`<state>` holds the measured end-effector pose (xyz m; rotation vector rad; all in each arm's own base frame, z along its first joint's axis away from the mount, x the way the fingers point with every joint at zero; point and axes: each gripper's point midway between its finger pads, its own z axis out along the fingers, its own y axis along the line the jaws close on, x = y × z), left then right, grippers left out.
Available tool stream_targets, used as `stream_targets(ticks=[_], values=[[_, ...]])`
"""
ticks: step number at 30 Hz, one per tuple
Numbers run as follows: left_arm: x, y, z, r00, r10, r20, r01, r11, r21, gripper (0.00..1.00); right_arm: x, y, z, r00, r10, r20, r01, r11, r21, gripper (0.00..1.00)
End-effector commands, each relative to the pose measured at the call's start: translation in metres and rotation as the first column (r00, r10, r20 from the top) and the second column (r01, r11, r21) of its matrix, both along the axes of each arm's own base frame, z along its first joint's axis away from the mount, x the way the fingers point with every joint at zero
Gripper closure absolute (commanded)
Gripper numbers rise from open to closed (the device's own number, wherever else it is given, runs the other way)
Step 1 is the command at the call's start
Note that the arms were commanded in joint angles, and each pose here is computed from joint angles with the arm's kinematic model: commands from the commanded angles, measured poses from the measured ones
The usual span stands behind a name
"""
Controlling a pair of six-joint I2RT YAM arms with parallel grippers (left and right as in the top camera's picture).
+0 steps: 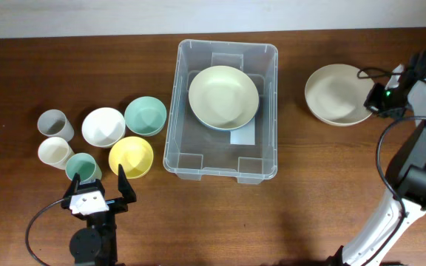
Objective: Pack container
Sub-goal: 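Release the cream bowl and raise the right gripper to the right side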
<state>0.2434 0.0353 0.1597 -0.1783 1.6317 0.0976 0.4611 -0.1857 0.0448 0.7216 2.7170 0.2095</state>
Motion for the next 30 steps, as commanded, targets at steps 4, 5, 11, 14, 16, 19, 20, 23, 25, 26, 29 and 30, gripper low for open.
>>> stream_targets(ticks=[4,5,11,14,16,19,20,23,25,26,29,30], values=[[0.0,0.0,-0.001,1.0,0.001,-0.001,-0.001,1.0,0.013,0.0,0.018,0.041,0.19,0.925,0.13,0.356,-0.069,0.982,-0.178,0.96],[0.0,0.0,-0.001,1.0,0.001,-0.001,-0.001,1.0,0.012,0.0,0.016,0.057,0.211,0.905,0.168,0.39,-0.095,0.975,-0.201,0.96],[0.0,0.0,-0.001,1.0,0.001,-0.001,-0.001,1.0,0.012,0.0,0.007,0.169,0.28,0.777,0.388,0.495,-0.273,0.917,-0.29,0.96],[0.0,0.0,-0.001,1.0,0.001,-0.001,-0.001,1.0,0.012,0.0,0.009,0.21,0.275,0.757,0.455,0.469,-0.332,0.886,-0.324,0.96],[0.0,0.0,-0.001,1.0,0.001,-0.001,-0.001,1.0,0.012,0.0,0.012,0.236,0.264,0.75,0.496,0.438,-0.371,0.864,-0.341,0.96],[0.0,0.0,-0.001,1.0,0.001,-0.001,-0.001,1.0,0.012,0.0,0.018,0.266,0.239,0.749,0.542,0.382,-0.424,0.834,-0.353,0.96],[0.0,0.0,-0.001,1.0,0.001,-0.001,-0.001,1.0,0.012,0.0,0.02,0.275,0.229,0.747,0.557,0.363,-0.444,0.825,-0.351,0.96],[0.0,0.0,-0.001,1.0,0.001,-0.001,-0.001,1.0,0.012,0.0,0.031,0.306,0.193,0.733,0.603,0.315,-0.509,0.794,-0.333,0.96],[0.0,0.0,-0.001,1.0,0.001,-0.001,-0.001,1.0,0.012,0.0,0.037,0.321,0.174,0.724,0.623,0.296,-0.537,0.778,-0.326,0.96],[0.0,0.0,-0.001,1.0,0.001,-0.001,-0.001,1.0,0.012,0.0,0.041,0.33,0.162,0.719,0.635,0.284,-0.552,0.769,-0.321,0.96],[0.0,0.0,-0.001,1.0,0.001,-0.001,-0.001,1.0,0.012,0.0,0.046,0.35,0.133,0.706,0.662,0.252,-0.589,0.747,-0.309,0.96],[0.0,0.0,-0.001,1.0,0.001,-0.001,-0.001,1.0,0.012,0.0,0.046,0.355,0.126,0.704,0.668,0.243,-0.598,0.741,-0.305,0.96]])
